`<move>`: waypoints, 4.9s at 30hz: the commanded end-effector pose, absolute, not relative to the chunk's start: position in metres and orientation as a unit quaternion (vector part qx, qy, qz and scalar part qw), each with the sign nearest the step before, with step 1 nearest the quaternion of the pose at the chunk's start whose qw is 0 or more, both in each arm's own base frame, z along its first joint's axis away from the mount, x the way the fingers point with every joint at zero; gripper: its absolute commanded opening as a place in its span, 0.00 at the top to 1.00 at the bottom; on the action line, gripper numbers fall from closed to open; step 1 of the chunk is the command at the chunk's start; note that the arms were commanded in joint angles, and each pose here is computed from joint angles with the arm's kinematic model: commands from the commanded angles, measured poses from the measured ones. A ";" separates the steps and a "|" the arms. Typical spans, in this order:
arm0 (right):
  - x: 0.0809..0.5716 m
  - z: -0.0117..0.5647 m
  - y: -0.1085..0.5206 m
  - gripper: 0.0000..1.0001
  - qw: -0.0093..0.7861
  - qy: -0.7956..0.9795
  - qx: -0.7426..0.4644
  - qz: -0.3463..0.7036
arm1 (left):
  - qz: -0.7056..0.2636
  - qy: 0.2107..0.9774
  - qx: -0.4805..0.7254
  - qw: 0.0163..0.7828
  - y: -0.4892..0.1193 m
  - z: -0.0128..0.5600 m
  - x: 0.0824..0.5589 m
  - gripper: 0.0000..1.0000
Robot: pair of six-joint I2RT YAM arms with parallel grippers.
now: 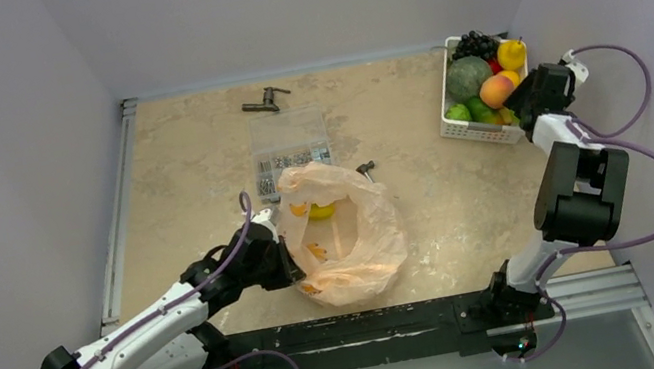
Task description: Take the fake fruits out of the plastic bag
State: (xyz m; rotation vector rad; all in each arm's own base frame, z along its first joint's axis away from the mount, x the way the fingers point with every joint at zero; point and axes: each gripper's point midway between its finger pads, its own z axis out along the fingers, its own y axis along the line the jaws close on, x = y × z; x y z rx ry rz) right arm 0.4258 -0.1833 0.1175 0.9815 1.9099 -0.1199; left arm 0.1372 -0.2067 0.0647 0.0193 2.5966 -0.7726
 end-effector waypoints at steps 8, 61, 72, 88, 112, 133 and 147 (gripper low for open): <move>0.440 0.144 -0.178 0.26 0.517 0.771 0.373 -0.022 | -0.289 0.929 0.029 0.229 -0.214 0.073 0.142 1.00; 0.167 0.248 0.299 0.16 0.457 0.735 -0.352 0.357 | -0.255 0.937 -0.028 0.239 -0.205 0.078 0.154 1.00; 0.226 0.161 0.354 0.37 0.498 0.784 -0.336 0.154 | -0.240 0.939 -0.038 0.244 -0.197 0.086 0.154 1.00; 0.295 0.104 0.371 0.18 0.544 0.775 -0.324 0.003 | -0.250 0.939 -0.029 0.236 -0.199 0.087 0.149 1.00; 0.294 0.090 0.382 0.62 0.479 0.801 -0.342 0.112 | -0.232 0.942 -0.036 0.241 -0.191 0.080 0.150 1.00; 0.236 0.108 0.352 0.73 0.407 0.832 -0.324 0.190 | -0.162 0.948 -0.067 0.267 -0.169 0.073 0.164 1.00; 0.240 0.074 0.351 0.29 0.424 0.840 -0.269 0.207 | -0.206 0.952 -0.066 0.217 -0.181 0.050 0.143 1.00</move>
